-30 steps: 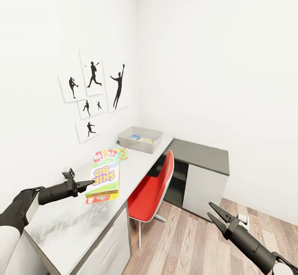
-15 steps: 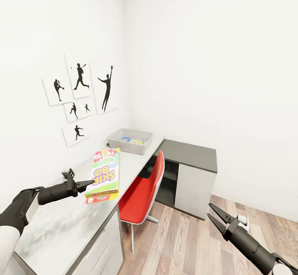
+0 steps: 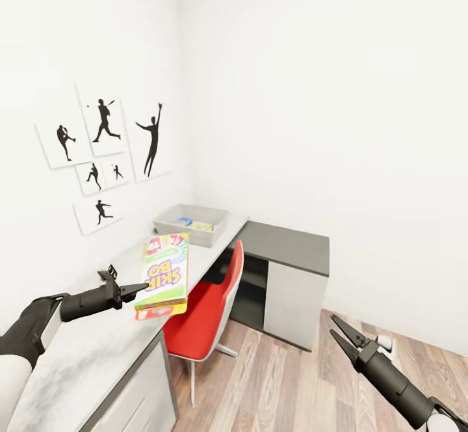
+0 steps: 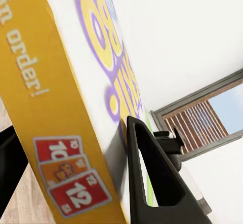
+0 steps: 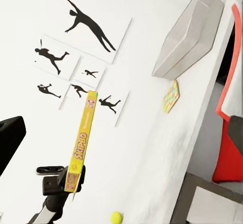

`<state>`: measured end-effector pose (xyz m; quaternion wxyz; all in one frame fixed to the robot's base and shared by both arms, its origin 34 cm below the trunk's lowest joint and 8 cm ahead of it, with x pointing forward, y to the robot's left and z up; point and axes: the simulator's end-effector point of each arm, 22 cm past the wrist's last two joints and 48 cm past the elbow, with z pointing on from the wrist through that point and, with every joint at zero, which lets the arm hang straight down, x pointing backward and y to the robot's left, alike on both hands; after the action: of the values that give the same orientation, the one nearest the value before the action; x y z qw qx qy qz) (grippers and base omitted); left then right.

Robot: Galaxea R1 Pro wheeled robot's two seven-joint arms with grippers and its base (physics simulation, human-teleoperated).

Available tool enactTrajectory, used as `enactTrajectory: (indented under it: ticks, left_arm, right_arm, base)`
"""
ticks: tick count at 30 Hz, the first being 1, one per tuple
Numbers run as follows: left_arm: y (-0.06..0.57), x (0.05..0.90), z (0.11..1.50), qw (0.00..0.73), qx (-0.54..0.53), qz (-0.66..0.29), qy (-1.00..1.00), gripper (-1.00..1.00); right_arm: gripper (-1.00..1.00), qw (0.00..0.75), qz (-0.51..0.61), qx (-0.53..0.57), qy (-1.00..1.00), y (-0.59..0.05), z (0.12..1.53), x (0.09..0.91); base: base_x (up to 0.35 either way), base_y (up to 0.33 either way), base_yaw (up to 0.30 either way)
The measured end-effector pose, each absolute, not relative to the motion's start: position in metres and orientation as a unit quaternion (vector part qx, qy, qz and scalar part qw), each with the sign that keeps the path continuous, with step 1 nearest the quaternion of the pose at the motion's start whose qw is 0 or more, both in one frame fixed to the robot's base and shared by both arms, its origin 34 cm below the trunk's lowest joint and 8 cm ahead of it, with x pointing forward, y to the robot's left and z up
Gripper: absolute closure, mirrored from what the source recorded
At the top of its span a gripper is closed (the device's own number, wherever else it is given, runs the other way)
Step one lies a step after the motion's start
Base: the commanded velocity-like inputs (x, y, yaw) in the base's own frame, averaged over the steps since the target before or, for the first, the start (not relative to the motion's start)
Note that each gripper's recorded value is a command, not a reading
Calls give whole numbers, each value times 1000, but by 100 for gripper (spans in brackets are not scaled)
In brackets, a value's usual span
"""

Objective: Put all the toys in the child's room - the three board games (two on the bed and one on the table), the two jigsaw puzzles on the table, and the tennis ball on the table - inside the toy box on the table in the child's room.

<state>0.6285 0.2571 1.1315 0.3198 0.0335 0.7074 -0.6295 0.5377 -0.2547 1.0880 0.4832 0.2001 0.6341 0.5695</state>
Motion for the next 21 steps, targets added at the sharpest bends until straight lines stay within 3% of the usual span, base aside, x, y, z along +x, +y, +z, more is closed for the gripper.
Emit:
enactTrajectory:
  ticks: [6,15,21]
  left_arm:
    - [257,628,1131,319,34,-629,708,100]
    - [257,628,1131,319,34,-629,708,100]
    - [257,628,1131,319,34,-629,708,100]
  right_arm:
    - [-100,485,570,200,632,-255,1089,538]
    - [-100,492,565,152,645,-235,1113,538]
    - [-100,457,513,187,702,-247,1083,543]
  base:
    - [139,-175,0]
    - [206,-12,0]
    - [217,0,0]
